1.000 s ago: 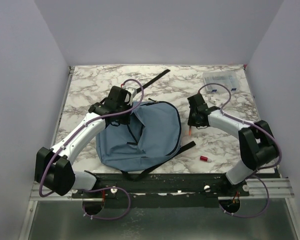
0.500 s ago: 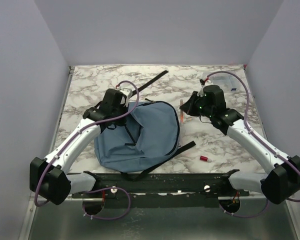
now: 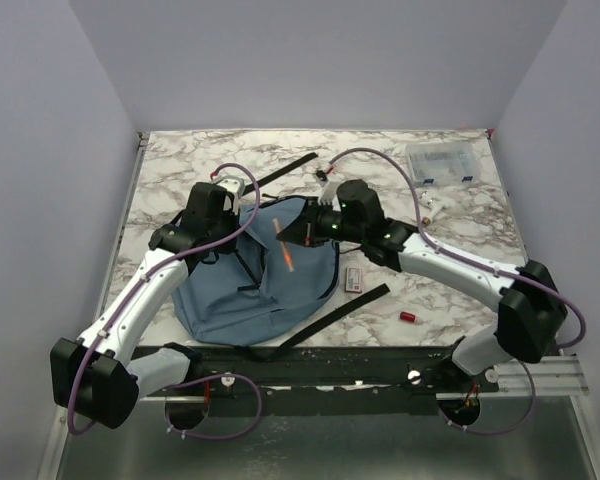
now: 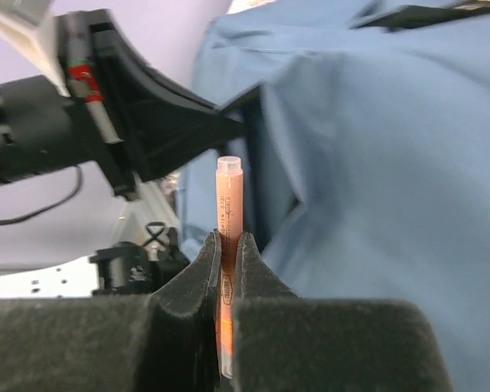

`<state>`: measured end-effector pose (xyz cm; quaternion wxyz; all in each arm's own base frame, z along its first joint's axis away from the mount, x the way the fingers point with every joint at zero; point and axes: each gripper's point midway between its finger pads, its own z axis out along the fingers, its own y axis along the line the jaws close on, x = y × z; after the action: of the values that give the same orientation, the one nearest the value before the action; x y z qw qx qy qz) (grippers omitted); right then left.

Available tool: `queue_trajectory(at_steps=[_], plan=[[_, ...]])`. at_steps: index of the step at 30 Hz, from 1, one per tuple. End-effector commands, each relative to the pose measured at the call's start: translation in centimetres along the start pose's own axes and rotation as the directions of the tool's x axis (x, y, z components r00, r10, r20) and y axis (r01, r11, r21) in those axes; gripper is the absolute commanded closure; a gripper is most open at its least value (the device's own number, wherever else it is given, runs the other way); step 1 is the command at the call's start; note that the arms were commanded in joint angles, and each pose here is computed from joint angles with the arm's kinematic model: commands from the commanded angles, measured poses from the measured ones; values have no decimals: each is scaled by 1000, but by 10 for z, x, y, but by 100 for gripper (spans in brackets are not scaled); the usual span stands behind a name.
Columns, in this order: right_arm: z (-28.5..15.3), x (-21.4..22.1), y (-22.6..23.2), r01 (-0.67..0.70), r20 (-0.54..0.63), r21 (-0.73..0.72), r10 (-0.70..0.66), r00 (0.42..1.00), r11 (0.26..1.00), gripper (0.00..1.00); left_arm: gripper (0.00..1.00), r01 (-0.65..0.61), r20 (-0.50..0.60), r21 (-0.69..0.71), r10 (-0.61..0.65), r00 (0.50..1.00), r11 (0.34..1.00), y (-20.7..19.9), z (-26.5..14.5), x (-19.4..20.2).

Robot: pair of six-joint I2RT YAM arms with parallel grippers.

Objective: Pack the student bag
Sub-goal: Place the stationery in the student bag.

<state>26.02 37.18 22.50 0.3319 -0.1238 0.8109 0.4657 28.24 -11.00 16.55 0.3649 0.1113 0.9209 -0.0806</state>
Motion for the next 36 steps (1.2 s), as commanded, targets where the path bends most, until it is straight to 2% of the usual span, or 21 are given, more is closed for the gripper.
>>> queue_trajectory(at_steps=[1, 7, 10, 16, 21, 24, 26, 29, 32, 34, 36], plan=[[35, -8, 48, 22, 49, -215, -12, 999, 976, 99, 100, -14, 87, 43, 10, 996, 999, -7, -5, -16], [72, 0, 56, 169, 211, -197, -127, 969, 966, 99, 100, 2, 79, 48, -6, 997, 999, -8, -2, -12], [83, -2, 51, 193, 277, -181, -138, 951, 964, 99, 100, 6, 74, 80, -12, 997, 997, -13, -2, -12], [112, 10, 18, 259, 272, -49, -236, 933, 965, 99, 100, 6, 83, 111, -15, 996, 994, -19, -5, -15], [117, 15, -7, 283, 255, 59, -288, 923, 957, 99, 100, 13, 90, 103, -22, 996, 995, -16, -7, -15], [120, 19, -12, 320, 207, 85, -331, 921, 944, 99, 100, 19, 98, 105, -30, 995, 994, -15, -9, -17], [121, 29, -13, 297, 161, 72, -305, 938, 952, 97, 100, 26, 99, 109, -37, 994, 994, -15, -10, -18], [125, 52, -5, 206, 64, 2, -206, 977, 979, 85, 100, 33, 89, 114, -43, 995, 993, -15, -8, -17], [132, 73, -3, 91, -55, -9, -92, 994, 996, 81, 100, 43, 90, 114, -53, 995, 993, -13, -9, -19], [132, 78, 4, 35, -100, -20, -37, 994, 999, 81, 100, 53, 92, 110, -63, 994, 993, -11, -9, -20], [131, 84, 12, -34, -138, -42, 28, 990, 999, 76, 100, 60, 89, 105, -69, 994, 993, -9, -8, -19]])
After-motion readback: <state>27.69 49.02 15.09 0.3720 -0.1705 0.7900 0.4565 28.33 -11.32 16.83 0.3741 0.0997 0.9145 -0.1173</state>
